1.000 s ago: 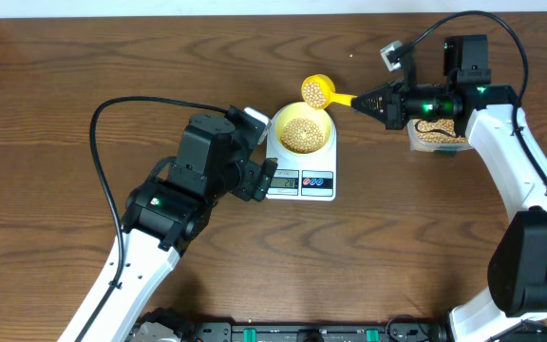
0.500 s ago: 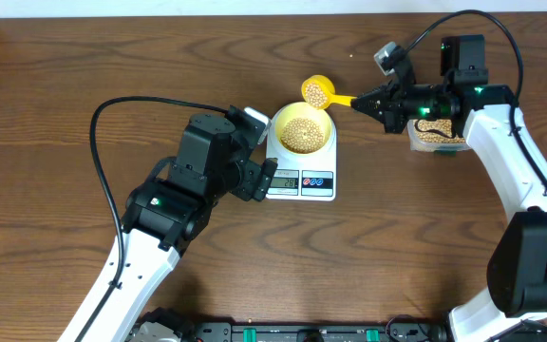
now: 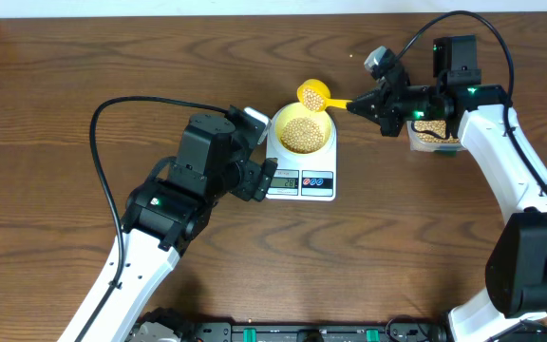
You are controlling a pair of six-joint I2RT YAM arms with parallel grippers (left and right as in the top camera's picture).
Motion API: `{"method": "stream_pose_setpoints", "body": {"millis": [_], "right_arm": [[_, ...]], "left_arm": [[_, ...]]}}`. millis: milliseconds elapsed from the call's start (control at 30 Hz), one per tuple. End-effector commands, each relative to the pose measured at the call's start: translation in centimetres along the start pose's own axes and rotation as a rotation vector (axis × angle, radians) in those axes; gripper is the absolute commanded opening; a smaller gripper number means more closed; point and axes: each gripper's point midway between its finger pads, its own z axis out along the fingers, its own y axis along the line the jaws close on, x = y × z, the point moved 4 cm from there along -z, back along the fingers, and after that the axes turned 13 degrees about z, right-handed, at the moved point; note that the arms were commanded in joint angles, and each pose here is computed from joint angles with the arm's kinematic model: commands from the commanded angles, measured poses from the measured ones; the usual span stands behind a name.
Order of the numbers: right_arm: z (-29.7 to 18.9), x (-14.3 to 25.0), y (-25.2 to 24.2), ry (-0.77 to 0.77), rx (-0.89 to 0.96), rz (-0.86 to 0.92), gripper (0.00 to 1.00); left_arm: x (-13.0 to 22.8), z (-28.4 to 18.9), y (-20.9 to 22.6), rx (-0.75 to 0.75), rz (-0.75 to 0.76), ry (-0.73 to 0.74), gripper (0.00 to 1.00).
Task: Scoop item into bowl and weigh 50g on scale
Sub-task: 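Tilt the scoop with the right gripper to pour beans into the bowl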
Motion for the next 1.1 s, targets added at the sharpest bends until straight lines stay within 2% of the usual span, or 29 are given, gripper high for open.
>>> {"method": "stream_pose_setpoints", "body": {"millis": [0,167,433,733,1067], "right_arm": [[0.43,0.43,0.04,0.011,-0.013,-0.076,0.01],[0.44,0.44,0.04,0.011,-0.014,-0.148,0.01],[0.44,0.45,0.04,0.009,-0.015,-0.363,0.01],[0.44,0.31,0.00,0.003,-0.012,-0.500,0.01],[0.44,-0.44,-0.23,-0.024,0.004,-0.564,0.01]], "left_arm": [[0.07,0.11,-0.07,0.009,0.001,0.001,0.86],[0.08,0.11,-0.07,0.008,0.001,0.002,0.87],[0.14,0.11,-0.09,0.010,0.000,0.004,0.86],[0.14,0.11,-0.08,0.009,0.000,0.004,0.87],[0.14,0.11,-0.09,0.010,0.000,0.004,0.87]]}}
